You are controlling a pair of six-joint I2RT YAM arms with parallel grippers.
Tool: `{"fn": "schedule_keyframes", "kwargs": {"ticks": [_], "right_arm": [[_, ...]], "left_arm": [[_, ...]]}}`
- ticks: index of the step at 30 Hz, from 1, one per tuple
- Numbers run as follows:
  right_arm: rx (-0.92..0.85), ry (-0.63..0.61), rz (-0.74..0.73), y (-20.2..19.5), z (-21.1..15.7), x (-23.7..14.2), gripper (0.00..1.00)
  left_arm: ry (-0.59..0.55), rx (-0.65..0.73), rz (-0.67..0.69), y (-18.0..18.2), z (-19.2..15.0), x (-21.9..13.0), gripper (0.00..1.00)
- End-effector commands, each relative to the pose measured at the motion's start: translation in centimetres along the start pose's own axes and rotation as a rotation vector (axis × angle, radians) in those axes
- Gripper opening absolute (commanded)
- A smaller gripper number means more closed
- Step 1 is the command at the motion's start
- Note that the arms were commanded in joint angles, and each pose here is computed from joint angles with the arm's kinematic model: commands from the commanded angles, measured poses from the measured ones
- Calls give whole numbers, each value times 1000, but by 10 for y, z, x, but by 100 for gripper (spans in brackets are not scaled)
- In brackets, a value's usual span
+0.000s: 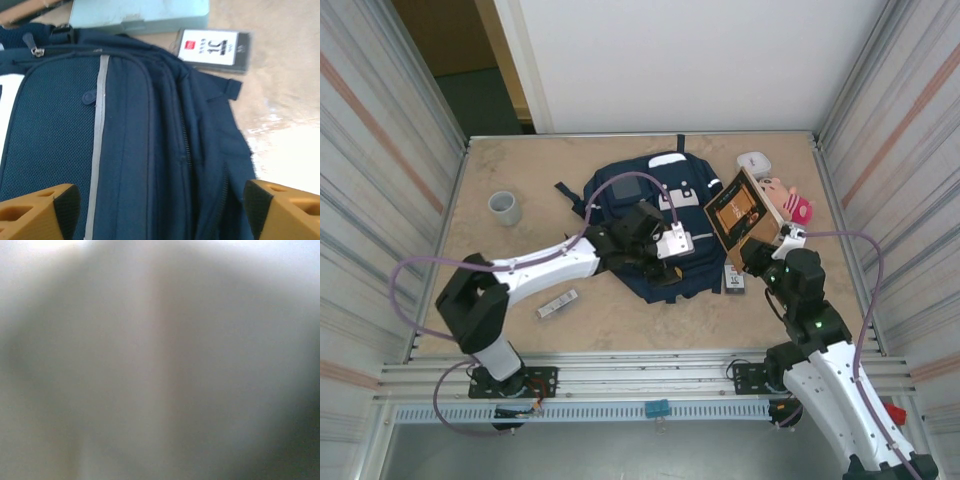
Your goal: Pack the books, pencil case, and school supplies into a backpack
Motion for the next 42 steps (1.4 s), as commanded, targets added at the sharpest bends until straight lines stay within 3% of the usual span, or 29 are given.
{"fn": "schedule_keyframes", "kwargs": {"ticks": [1,9,20,23,29,30,33,42], "right_arm": [[26,-96,43,10,24,-9,0],[12,-74,63,13,24,-6,0],[-8,-61,69,13,22,-5,0],[-10,-53,65,12,20,-4,0],[2,-28,77,11,19,3,0],[6,-24,87,11,19,5,0],[21,-3,111,12,23,11,0],[142,37,-29,-5,33,-7,0]], "left_arm": [[16,-4,99,11,8,13,87],[19,-83,110,24,16,47,89],[130,-121,226,51,-8,76,88],[178,-113,270,53,-19,78,73],[161,-222,298,44,-34,46,13],[150,-251,298,42,-35,39,7],[109,-345,300,36,-39,15,0],[-108,-585,244,61,-7,-54,0]]}}
Point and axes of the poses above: each hand's point on the last joint's axis, 136 mm out from that joint toward the fingers, its own x axis out along the fingers, its own y axis along the line the jaws close on, z = x × y, the point moved 9 cm from there along -x, back along the fingers, and after that the axes turned 14 degrees about -x, right-handed, at the moved point
